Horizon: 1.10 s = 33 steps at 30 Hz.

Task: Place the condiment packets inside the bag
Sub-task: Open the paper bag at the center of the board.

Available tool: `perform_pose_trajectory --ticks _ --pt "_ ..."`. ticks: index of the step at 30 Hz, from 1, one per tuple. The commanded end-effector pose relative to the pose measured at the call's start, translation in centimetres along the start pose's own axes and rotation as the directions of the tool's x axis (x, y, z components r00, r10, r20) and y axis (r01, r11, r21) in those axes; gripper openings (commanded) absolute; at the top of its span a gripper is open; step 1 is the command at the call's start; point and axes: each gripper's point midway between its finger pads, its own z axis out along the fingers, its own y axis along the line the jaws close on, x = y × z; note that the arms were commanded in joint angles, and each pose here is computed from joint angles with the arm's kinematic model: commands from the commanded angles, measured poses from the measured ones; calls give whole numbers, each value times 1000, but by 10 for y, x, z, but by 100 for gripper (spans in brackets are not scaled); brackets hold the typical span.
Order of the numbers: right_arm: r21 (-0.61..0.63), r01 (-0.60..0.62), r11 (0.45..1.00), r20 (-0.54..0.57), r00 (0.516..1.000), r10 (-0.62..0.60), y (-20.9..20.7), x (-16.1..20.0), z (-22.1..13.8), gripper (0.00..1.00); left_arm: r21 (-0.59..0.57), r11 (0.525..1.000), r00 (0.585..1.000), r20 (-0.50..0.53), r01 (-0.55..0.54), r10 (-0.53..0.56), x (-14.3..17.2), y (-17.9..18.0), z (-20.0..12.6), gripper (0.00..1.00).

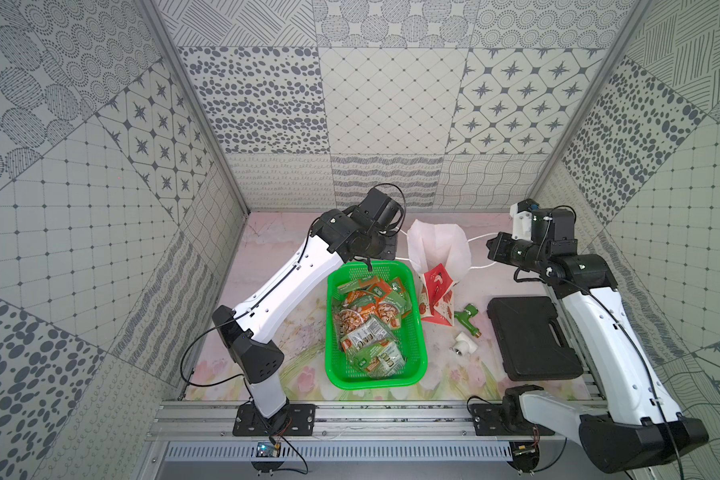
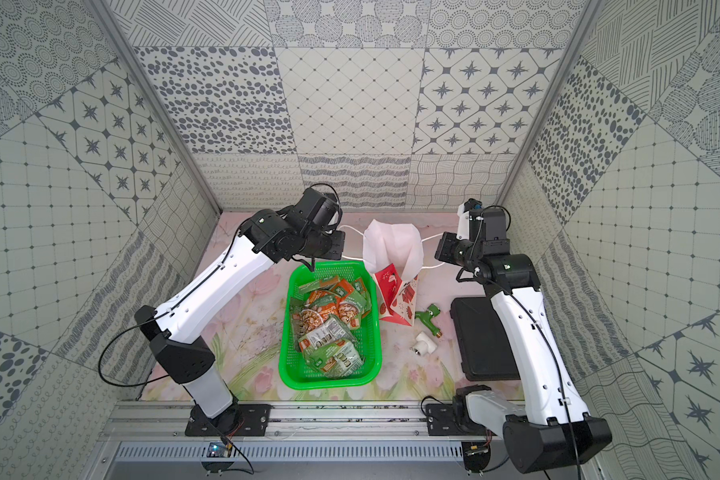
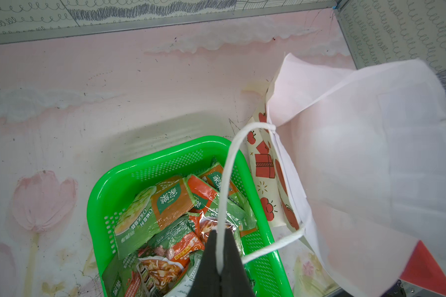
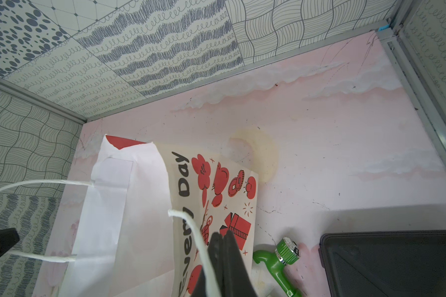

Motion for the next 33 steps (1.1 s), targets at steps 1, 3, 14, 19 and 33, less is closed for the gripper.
perform_pose_trajectory --ticks 1,3,14,19,33 --pt "-28 10 1000 29 1000 -9 5 -18 21 0 -4 1000 1000 -27 -8 8 -12 17 14 0" --pt "-18 3 1000 6 1000 -3 0 -14 36 0 6 1000 999 -39 5 -5 -12 21 23 0" --pt "2 -55 999 -26 998 55 -27 -10 65 0 79 994 994 -75 80 -74 -18 34 53 0" --pt "-33 -100 994 -47 994 98 -34 -4 74 0 135 984 990 -95 114 -102 -17 31 62 0" --pt "-105 -194 975 -20 981 193 -51 -15 59 0 164 974 984 -105 159 -143 -20 35 66 0"
